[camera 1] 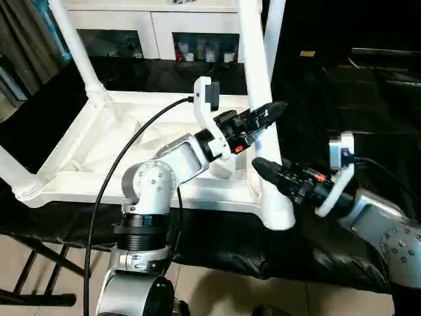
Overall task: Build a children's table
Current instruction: Pick table leg
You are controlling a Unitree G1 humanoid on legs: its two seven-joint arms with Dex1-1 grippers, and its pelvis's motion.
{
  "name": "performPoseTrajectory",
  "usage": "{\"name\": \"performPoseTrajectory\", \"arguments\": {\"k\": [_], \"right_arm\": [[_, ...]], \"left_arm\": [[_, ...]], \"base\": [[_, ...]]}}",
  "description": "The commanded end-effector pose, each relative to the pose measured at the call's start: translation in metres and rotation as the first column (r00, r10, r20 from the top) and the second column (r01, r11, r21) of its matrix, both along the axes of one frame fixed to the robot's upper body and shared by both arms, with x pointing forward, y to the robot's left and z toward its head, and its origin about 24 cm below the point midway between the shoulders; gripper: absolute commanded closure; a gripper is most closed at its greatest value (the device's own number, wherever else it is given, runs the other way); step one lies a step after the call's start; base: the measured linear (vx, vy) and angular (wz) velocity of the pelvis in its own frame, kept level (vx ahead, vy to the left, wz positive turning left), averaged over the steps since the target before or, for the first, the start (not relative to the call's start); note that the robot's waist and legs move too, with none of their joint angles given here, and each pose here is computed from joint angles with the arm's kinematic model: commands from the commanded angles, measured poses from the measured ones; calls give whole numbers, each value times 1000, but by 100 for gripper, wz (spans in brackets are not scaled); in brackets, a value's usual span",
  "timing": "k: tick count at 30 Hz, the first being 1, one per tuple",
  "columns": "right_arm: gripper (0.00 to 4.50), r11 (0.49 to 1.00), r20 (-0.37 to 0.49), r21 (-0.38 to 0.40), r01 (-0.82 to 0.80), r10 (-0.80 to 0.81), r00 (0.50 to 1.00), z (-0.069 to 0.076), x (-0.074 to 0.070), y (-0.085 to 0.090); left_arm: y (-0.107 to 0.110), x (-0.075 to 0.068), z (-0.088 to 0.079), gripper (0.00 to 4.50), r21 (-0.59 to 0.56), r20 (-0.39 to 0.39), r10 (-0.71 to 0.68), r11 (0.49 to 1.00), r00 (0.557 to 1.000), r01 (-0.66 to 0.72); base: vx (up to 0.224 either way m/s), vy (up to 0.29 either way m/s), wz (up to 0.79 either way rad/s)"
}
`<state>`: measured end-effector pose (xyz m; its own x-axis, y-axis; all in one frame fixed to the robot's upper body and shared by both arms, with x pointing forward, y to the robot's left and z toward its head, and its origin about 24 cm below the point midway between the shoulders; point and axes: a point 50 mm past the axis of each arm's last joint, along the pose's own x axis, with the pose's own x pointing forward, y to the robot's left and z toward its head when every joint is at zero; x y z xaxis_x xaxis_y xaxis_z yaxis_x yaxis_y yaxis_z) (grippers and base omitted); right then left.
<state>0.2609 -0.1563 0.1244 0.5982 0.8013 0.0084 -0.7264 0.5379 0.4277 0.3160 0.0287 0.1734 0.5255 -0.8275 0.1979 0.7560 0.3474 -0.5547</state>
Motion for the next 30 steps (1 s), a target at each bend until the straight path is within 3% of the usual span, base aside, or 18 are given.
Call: {"name": "performPoseTrajectory", "arguments": {"k": [1,3,6,11,20,27,29,30], "right_arm": [[177,995,39,-92,28,-24,999,3,4,10],[163,990,55,-133,50,-43,998,3,6,13],[152,950,76,-286,122,-105,992,-3,16,30],[184,928,72,-335,164,-148,986,-7,23,47],[255,939,81,-286,189,-173,982,0,27,61],[264,956,97,-222,191,-173,980,6,28,63],[264,967,113,-192,167,-147,983,9,26,62],[264,967,113,-192,167,-147,983,9,26,62]], "left_arm": [[-7,1,10,268,53,69,29,998,997,-32],[-7,3,11,268,68,85,49,996,995,-55],[-6,11,14,268,136,134,144,977,981,-162],[-2,17,16,268,195,197,219,946,956,-258],[2,20,13,268,251,256,250,916,934,-314],[2,21,13,268,242,260,262,914,929,-326],[4,22,13,268,219,219,256,927,941,-303],[4,22,13,212,219,219,256,927,941,-303]], "base": [[0,0,0],[0,0,0],[0,0,0],[0,0,0],[0,0,0],[0,0,0],[0,0,0],[0,0,0]]}}
